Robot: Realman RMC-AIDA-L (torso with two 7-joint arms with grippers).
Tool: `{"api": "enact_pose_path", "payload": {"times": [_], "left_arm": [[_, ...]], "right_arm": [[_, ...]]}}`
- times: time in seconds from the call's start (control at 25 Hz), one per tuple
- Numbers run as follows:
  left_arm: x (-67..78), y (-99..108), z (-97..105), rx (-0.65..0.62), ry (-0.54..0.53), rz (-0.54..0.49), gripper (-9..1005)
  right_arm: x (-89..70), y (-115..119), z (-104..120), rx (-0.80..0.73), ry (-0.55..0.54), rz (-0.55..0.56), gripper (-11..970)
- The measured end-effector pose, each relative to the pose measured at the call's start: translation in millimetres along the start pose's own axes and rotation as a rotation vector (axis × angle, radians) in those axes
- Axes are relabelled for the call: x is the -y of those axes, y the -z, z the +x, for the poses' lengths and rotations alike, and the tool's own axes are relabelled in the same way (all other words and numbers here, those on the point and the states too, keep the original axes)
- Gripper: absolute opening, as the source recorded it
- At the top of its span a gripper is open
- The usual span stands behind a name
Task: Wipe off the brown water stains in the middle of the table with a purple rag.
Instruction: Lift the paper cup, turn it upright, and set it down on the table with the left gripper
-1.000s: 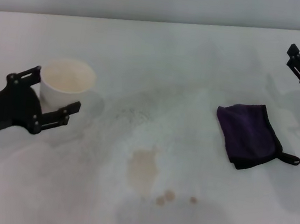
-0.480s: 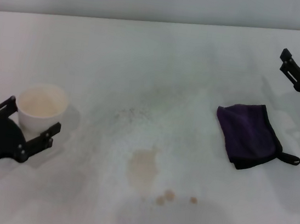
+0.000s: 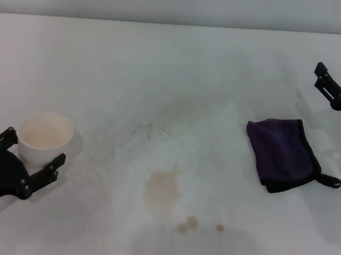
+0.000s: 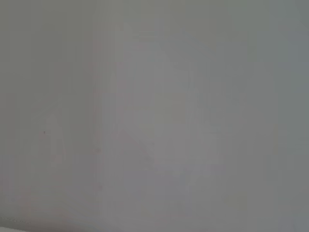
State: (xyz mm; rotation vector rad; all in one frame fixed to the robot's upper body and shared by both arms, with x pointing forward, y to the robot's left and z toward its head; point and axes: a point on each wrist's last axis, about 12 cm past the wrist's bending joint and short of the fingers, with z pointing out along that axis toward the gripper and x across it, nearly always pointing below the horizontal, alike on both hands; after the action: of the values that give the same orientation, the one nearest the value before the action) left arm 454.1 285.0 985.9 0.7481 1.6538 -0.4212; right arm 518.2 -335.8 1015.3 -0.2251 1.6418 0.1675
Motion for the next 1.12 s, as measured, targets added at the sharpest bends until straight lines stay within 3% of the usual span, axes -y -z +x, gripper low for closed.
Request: {"api": "enact_pose_path", "payload": {"times": [0.52,1.12], "left_arm": [[14.4,12,13,-0.027,-0.027,-0.037,766],[20.0,18,17,-0.034,-0.028,-0.06,862]], "right_arm": [[1.3,-2,2,-0.027,0.003,0.01,840],[-1.2,2,6,-0.036,-0.009,0.011,840]]}}
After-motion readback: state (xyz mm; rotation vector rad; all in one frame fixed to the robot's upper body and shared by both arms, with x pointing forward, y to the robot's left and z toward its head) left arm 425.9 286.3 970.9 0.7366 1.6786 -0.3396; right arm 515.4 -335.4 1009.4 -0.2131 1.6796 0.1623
